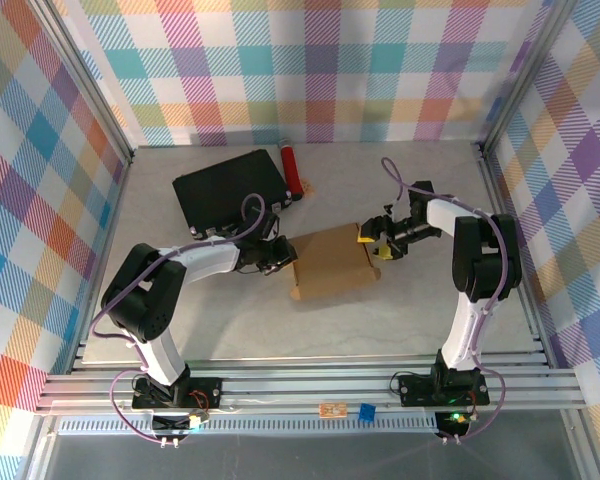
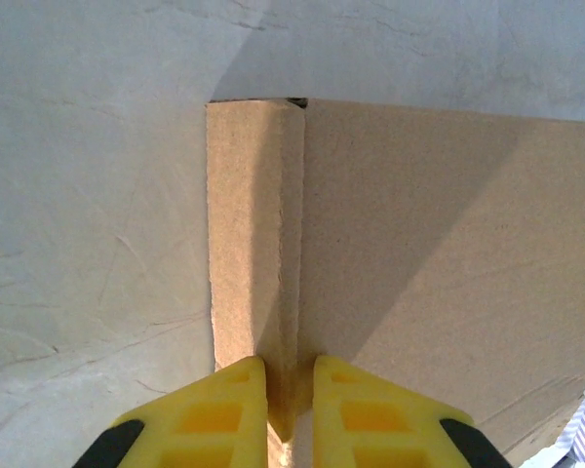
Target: Fold the paper box
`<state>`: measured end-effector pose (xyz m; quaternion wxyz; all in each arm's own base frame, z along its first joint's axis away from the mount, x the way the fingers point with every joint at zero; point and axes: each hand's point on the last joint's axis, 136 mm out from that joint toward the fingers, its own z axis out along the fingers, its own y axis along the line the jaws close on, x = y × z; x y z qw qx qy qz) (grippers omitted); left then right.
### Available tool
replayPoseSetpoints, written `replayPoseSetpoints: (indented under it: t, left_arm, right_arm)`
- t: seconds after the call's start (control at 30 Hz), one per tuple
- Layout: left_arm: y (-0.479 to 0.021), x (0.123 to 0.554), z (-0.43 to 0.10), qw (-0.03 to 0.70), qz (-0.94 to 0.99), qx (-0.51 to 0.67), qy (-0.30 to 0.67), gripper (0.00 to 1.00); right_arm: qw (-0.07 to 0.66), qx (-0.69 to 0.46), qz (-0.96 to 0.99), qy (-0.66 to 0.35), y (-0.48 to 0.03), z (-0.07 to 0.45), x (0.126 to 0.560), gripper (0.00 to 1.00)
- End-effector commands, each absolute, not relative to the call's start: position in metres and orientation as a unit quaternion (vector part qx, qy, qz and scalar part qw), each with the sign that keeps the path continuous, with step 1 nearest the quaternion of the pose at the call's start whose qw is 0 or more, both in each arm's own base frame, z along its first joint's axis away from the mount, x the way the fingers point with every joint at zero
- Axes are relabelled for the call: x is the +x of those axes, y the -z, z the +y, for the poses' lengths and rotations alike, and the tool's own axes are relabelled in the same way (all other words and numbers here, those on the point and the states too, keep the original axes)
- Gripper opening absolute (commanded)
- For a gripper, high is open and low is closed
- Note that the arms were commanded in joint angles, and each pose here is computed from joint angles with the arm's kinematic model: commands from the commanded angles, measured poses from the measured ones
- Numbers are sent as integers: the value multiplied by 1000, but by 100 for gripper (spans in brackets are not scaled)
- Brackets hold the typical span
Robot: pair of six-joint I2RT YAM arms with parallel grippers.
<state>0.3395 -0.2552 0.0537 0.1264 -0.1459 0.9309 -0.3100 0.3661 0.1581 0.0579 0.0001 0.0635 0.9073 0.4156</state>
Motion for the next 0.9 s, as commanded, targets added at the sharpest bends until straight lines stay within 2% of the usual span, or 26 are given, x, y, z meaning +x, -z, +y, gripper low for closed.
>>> replayPoseSetpoints:
  t: [0.0, 0.13, 0.3, 0.47, 0.63, 0.87]
  left_arm:
    - [-16, 320, -222, 85, 951, -158, 252, 10]
    - [-13, 324, -216, 83, 950, -162, 255, 9]
    - [-10, 327, -214, 80, 949, -165, 256, 5]
    - [-6, 325, -210, 79, 952, -162, 249, 4]
    - [-2, 323, -205, 76, 953, -163, 246, 3]
    - [2, 323, -200, 73, 953, -166, 244, 3]
  right_arm:
    - [30, 22, 873, -487, -86, 175, 375, 72]
    - [16, 14, 861, -509, -86, 185, 370, 73]
    - [-5, 14, 874, -486, -69, 189, 362, 73]
    - [-6, 3, 915, -404, -50, 183, 354, 73]
    - [-12, 6, 890, -455, -59, 196, 351, 74]
    - [-30, 6, 897, -441, -46, 201, 345, 72]
